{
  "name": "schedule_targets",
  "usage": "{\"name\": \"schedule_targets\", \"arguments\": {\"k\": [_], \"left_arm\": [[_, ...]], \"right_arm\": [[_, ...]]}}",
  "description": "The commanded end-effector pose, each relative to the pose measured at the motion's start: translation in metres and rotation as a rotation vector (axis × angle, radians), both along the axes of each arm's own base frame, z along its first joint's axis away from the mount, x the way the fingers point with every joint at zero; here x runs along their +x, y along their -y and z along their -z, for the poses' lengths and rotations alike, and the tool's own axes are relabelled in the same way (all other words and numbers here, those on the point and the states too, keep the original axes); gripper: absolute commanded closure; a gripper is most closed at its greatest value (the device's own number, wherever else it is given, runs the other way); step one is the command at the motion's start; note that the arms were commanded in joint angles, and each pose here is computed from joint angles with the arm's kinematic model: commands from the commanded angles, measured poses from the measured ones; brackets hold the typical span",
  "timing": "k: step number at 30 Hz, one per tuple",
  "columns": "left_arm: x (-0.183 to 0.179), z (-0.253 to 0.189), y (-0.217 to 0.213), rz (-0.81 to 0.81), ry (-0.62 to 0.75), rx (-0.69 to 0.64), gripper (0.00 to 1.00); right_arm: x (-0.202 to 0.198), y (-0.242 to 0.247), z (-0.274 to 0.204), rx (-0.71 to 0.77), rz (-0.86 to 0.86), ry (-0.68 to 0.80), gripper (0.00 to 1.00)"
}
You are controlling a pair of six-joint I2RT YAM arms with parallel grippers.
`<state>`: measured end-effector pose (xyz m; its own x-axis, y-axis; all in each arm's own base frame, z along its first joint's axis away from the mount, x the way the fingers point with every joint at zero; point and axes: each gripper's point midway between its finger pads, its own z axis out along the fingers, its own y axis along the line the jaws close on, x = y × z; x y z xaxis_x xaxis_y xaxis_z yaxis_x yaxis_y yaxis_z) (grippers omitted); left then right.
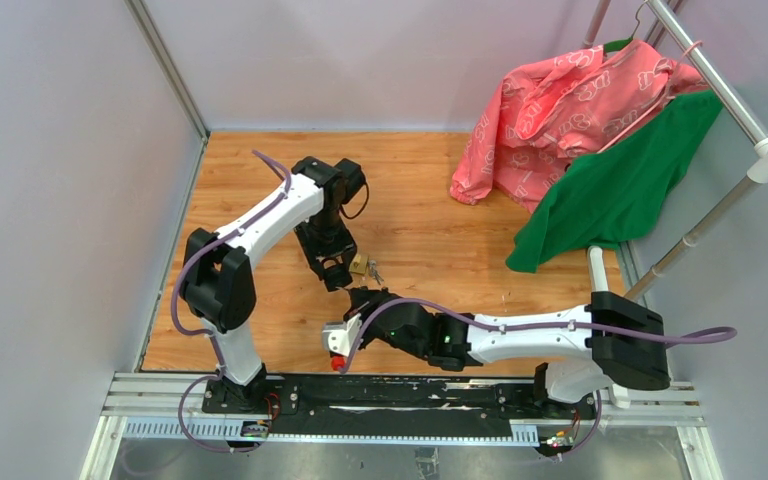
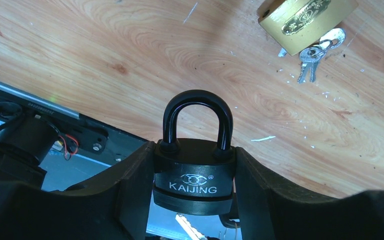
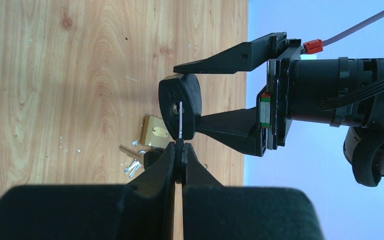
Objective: Unlock with the key
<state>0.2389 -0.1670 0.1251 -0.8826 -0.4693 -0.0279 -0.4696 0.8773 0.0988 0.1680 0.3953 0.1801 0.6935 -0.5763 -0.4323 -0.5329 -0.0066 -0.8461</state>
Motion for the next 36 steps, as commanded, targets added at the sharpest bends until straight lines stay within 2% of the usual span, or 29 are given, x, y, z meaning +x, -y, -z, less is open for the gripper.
{"name": "schedule_targets", "arguments": {"k": [1, 17, 36], "left_arm": [[-0.009, -0.014, 0.002, -0.045, -0.015, -0.058, 1.00], [-0.017, -0.024, 0.000, -0.118, -0.042, -0.142, 1.00], [-0.025, -0.028, 0.007, -0.181, -0.096, -0.226, 1.00]], "right_arm": [[0.004, -0.009, -0.018, 0.009, 0.016, 0.075, 1.00], [0.005, -0.008, -0.005, -0.042, 0.024, 0.064, 1.00], [0.003, -0.022, -0.003, -0.091, 0.037, 0.125, 1.00]]}}
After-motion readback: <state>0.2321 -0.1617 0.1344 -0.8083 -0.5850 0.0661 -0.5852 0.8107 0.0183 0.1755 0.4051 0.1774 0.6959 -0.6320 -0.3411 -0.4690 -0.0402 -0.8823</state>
